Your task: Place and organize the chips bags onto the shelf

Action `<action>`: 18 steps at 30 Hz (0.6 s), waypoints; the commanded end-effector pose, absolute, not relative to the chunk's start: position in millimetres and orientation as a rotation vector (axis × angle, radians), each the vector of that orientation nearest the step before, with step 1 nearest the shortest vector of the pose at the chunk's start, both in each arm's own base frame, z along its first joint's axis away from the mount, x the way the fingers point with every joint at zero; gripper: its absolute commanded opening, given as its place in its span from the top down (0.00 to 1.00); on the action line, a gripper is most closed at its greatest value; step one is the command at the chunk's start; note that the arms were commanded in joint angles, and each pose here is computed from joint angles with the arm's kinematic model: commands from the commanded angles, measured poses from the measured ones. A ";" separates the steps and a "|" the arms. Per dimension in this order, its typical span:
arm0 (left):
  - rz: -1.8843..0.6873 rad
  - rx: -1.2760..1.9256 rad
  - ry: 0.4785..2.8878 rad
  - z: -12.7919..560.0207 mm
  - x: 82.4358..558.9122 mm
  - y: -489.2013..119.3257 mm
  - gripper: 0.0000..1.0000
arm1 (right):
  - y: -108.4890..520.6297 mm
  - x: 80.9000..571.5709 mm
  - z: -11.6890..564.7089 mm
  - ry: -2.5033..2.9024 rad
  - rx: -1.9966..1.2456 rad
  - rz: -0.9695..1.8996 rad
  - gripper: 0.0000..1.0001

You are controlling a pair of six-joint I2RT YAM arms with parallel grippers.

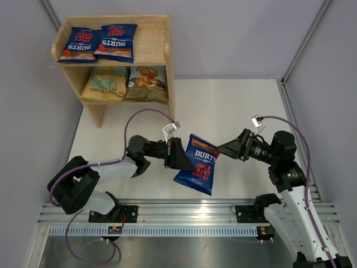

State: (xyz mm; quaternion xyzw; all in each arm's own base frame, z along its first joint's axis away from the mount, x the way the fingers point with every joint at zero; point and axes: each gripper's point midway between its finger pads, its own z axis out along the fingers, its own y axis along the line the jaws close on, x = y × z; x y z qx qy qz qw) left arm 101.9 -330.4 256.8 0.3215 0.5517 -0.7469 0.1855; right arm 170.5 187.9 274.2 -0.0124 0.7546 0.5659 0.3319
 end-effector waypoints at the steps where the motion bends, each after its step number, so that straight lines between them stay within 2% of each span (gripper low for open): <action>1: -1.996 1.114 1.029 322.1 79.3 -312.7 1.00 | 170.7 180.1 268.8 1.988 0.068 1.289 0.05; 4: -1.991 1.149 0.981 332.6 72.5 -310.6 1.00 | 173.9 174.4 268.2 1.987 0.028 1.320 0.05; 10: -1.990 1.210 0.902 349.0 57.7 -312.9 1.00 | 197.1 148.7 290.0 1.913 -0.151 1.635 0.05; 14: -1.992 1.239 0.909 351.5 54.8 -325.5 1.00 | 203.2 128.1 334.2 1.723 -0.291 1.862 0.06; 18: -1.999 1.252 0.889 358.5 55.3 -334.0 1.00 | 203.7 121.3 346.1 1.699 -0.336 1.917 0.12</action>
